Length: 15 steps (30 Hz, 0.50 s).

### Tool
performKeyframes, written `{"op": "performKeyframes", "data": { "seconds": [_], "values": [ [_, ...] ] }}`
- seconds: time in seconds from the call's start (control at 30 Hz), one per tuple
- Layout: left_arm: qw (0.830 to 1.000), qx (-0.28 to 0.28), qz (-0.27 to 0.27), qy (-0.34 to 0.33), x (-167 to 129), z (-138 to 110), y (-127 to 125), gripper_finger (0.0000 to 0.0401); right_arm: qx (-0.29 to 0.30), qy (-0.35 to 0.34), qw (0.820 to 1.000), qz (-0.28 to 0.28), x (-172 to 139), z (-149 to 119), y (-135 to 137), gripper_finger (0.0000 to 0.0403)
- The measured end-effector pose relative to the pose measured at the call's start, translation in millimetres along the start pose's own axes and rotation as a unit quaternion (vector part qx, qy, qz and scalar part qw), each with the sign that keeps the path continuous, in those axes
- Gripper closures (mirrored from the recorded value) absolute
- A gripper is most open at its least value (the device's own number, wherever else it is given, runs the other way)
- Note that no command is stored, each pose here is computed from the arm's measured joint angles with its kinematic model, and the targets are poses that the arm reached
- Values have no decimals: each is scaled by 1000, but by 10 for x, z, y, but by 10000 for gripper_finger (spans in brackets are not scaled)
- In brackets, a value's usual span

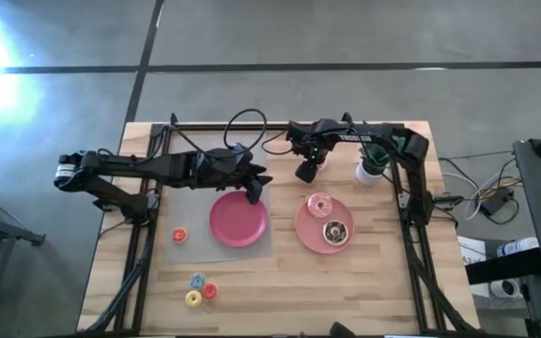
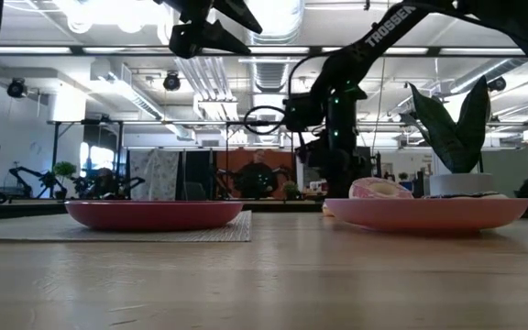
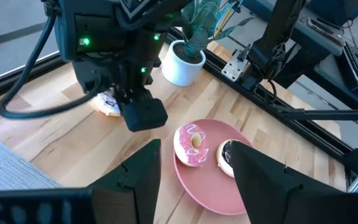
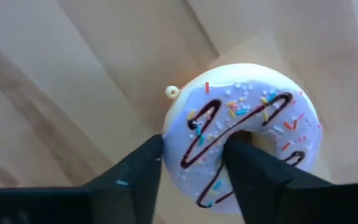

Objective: Pick & Place donuts
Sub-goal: Put the large violet donut on the light pink plate

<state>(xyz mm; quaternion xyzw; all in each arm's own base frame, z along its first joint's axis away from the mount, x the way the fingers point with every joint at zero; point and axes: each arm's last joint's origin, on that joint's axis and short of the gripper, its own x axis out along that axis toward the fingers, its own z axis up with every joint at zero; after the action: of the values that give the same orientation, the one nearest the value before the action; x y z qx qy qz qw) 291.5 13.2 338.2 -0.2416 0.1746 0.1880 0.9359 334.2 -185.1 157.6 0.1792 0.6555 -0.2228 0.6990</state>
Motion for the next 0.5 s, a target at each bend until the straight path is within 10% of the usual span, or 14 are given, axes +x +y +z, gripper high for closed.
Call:
{"op": "performKeyframes", "data": {
  "seconds": [0.3, 0.5],
  "values": [
    [1000, 1, -1, 1, -2, -4, -7, 233, -33, 2, 999, 1, -26, -45, -14, 378],
    [1000, -6, 3, 3, -5, -17, -10, 233, -104, -83, 991, 25, -603, -178, 228, 386]
  ]
}}
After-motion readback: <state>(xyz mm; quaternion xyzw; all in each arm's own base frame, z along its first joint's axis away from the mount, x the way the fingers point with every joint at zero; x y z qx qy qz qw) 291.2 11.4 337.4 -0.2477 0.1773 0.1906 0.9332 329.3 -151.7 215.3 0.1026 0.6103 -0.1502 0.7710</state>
